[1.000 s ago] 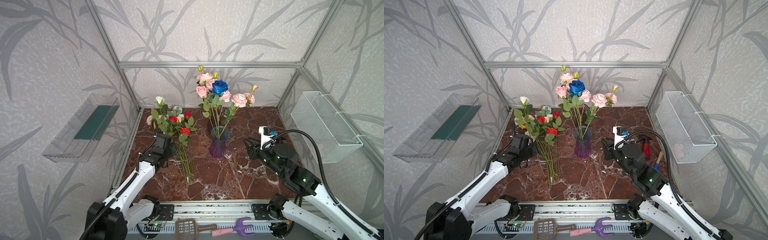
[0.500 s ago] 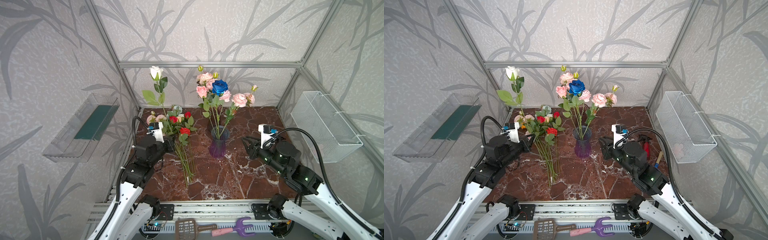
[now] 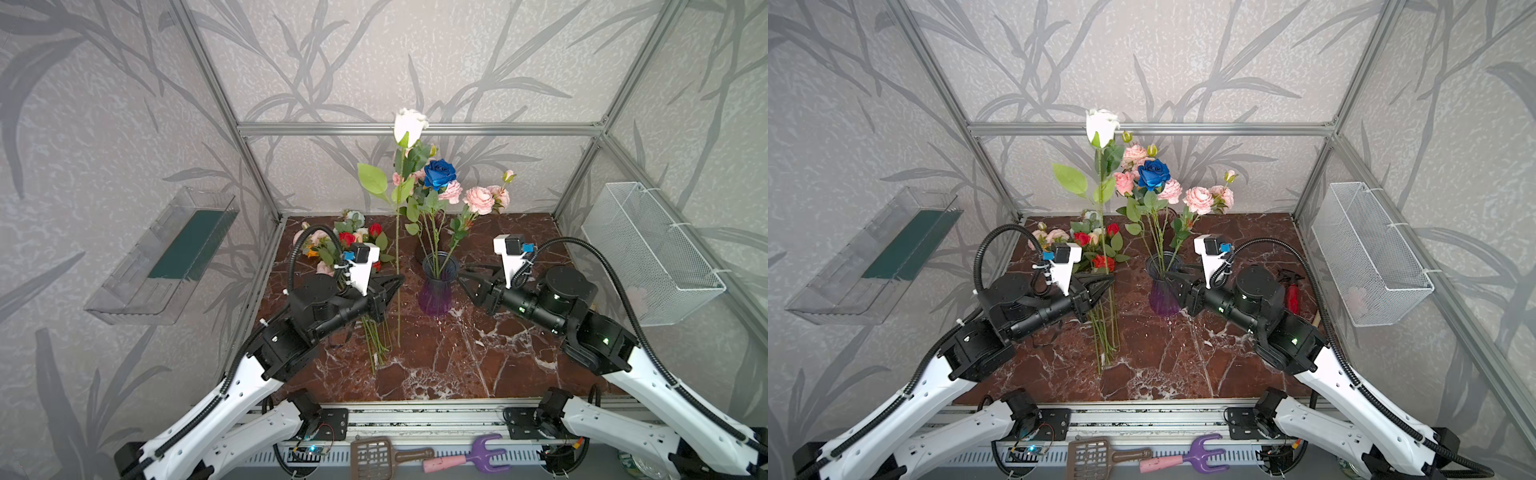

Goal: Arrange the flowers into the vase
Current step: 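Raise the white rose upright with the left gripper while the right gripper reaches its stem, then grasp the white rose stem with the right gripper above the left gripper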

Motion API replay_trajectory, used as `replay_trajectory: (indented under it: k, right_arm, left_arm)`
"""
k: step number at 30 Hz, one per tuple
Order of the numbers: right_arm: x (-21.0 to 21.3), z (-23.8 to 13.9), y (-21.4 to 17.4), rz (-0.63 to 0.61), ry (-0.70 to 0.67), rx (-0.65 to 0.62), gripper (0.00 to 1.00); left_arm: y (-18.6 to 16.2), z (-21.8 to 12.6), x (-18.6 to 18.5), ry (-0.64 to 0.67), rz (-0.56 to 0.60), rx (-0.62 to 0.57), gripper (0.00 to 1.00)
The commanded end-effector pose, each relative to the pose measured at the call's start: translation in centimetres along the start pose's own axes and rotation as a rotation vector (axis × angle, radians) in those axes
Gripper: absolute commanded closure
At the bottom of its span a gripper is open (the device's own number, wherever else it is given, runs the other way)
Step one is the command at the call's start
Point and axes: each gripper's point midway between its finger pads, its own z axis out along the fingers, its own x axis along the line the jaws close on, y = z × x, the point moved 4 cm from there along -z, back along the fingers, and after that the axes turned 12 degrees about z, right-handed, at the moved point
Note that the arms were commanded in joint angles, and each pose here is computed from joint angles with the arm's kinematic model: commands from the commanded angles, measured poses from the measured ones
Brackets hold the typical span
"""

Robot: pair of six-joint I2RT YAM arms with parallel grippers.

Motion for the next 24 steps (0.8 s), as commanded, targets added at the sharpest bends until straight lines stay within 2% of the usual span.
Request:
replay_trajectory:
  k: [1, 13, 17, 24]
  right_arm:
    - [2.7, -0.7, 1.9, -0.016, 0.116, -0.045, 0.48]
    - [3.5, 1.2, 2.5, -0.026, 0.147, -0.039, 0.42]
    - [3.3, 2.6, 2.6, -0.033, 0.134, -0.024, 0.42]
    - [2.7, 5.2, 2.9, 0.048, 0.117, -0.049, 0.48]
  left_arm:
    - [0.5, 1.2, -0.6, 0.02, 0.087, -0.003, 1.0]
    - [-0.8, 4.5, -2.1, -0.037, 0.072, 0.023, 1.0]
    - [-1.0, 5.1, -2.4, -0.061, 0.066, 0.027, 1.0]
    - [-1.0, 5.3, -2.5, -0.065, 0.082, 0.027, 1.0]
